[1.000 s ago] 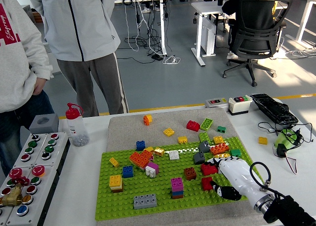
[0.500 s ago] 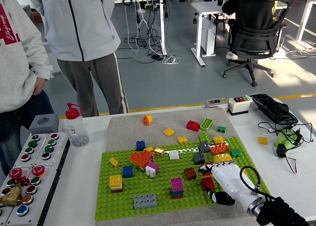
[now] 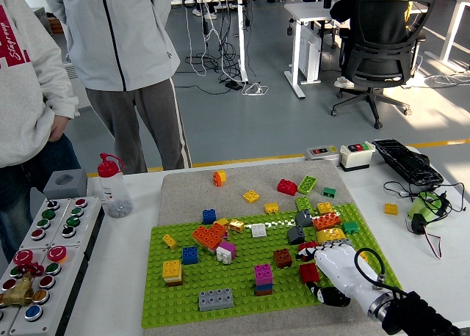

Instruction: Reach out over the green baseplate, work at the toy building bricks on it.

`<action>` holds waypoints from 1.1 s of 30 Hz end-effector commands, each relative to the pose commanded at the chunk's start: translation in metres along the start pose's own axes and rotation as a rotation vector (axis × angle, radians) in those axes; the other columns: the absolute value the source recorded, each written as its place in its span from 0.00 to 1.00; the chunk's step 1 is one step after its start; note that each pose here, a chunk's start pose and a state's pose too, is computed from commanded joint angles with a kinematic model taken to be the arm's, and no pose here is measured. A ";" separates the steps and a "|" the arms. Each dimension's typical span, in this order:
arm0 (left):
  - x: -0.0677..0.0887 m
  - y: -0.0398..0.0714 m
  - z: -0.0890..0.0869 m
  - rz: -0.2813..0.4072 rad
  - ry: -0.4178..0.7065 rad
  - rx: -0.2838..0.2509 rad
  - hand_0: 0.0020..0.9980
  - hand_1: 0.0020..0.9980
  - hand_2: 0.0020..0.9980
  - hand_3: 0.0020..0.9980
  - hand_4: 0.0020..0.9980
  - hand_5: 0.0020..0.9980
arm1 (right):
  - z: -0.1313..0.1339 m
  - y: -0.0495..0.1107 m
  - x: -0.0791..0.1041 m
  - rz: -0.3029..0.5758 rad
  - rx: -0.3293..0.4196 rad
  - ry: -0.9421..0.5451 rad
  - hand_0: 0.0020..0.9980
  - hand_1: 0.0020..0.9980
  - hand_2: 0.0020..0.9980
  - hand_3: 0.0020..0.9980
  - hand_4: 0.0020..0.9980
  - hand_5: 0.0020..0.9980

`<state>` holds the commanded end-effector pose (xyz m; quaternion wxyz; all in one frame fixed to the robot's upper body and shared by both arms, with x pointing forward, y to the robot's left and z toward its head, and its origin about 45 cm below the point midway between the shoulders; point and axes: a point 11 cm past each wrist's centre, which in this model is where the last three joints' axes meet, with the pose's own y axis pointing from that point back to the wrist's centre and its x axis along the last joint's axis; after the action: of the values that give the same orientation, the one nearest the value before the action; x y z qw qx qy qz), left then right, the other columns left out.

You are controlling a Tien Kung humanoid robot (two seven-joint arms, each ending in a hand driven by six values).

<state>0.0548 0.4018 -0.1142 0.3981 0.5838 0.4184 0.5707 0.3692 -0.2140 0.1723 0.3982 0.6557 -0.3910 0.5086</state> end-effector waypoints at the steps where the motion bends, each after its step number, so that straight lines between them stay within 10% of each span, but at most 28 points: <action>1: 0.000 0.000 0.000 0.000 0.000 0.000 0.70 0.72 0.71 0.64 0.38 1.00 | 0.000 0.000 0.000 -0.001 0.000 0.001 0.61 0.66 0.66 0.69 0.65 0.15; 33: 0.000 0.000 0.001 -0.002 0.000 -0.003 0.70 0.72 0.71 0.64 0.38 1.00 | 0.009 -0.005 -0.003 0.010 -0.001 0.031 0.45 0.58 0.60 0.60 0.59 0.12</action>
<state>0.0559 0.4013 -0.1143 0.3994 0.5827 0.4184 0.5709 0.3765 -0.2201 0.1676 0.4020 0.6453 -0.3884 0.5207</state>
